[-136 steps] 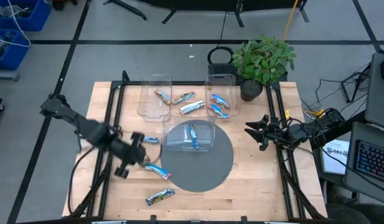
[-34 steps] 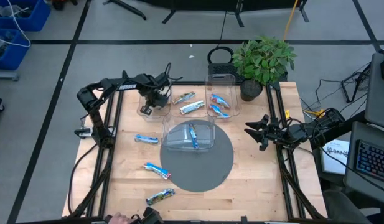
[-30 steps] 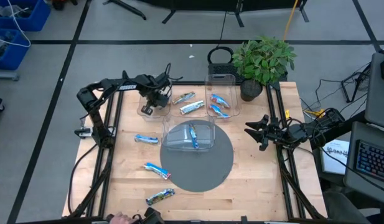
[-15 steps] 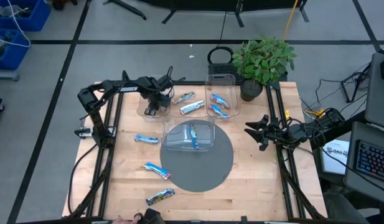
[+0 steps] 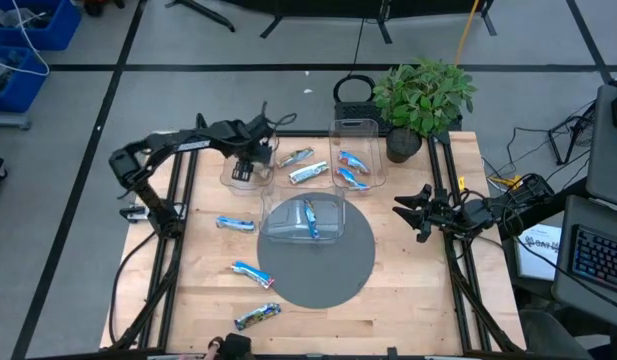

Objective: Pick and place Granola Bars by type
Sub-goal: Put the yellow granola bar into the top left transparent bin

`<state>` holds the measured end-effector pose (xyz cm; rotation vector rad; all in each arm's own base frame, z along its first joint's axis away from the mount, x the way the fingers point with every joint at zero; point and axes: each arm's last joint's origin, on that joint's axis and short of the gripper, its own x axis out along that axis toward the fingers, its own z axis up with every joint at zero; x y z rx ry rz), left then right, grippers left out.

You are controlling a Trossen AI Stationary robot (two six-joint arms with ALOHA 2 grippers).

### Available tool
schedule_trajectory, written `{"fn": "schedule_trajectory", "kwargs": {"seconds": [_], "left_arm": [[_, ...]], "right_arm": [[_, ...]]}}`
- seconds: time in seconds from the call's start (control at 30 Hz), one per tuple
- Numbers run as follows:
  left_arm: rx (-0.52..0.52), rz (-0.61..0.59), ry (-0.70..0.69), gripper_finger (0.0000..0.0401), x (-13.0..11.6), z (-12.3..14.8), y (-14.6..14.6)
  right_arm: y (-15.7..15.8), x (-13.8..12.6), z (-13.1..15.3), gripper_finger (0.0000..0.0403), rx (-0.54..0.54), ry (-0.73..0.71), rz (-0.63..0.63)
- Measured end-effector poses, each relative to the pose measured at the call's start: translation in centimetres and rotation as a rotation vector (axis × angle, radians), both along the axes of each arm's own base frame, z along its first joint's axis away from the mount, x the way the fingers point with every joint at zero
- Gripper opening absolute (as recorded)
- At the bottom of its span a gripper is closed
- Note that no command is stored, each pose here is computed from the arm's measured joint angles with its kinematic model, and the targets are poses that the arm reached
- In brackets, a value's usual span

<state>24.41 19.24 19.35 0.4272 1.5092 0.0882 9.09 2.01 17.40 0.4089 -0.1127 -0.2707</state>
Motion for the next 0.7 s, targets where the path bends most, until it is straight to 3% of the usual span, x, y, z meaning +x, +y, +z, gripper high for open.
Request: {"fn": "schedule_trajectory", "kwargs": {"seconds": [0.23,0.53,0.7], "left_arm": [[0.178,0.068,-0.159,0.0258,-0.9,6.4,-0.8],[0.352,0.346,-0.514,0.0269,-0.3,15.6,-2.3],[0.417,0.471,-0.635,0.0270,0.0,20.0,-2.6]], "right_arm": [[0.0,0.0,0.0,0.0171,0.000,0.000,0.000],[0.0,0.0,0.0,0.0171,0.000,-0.001,0.000],[0.0,0.0,0.0,0.0171,0.000,0.000,0.000]]}}
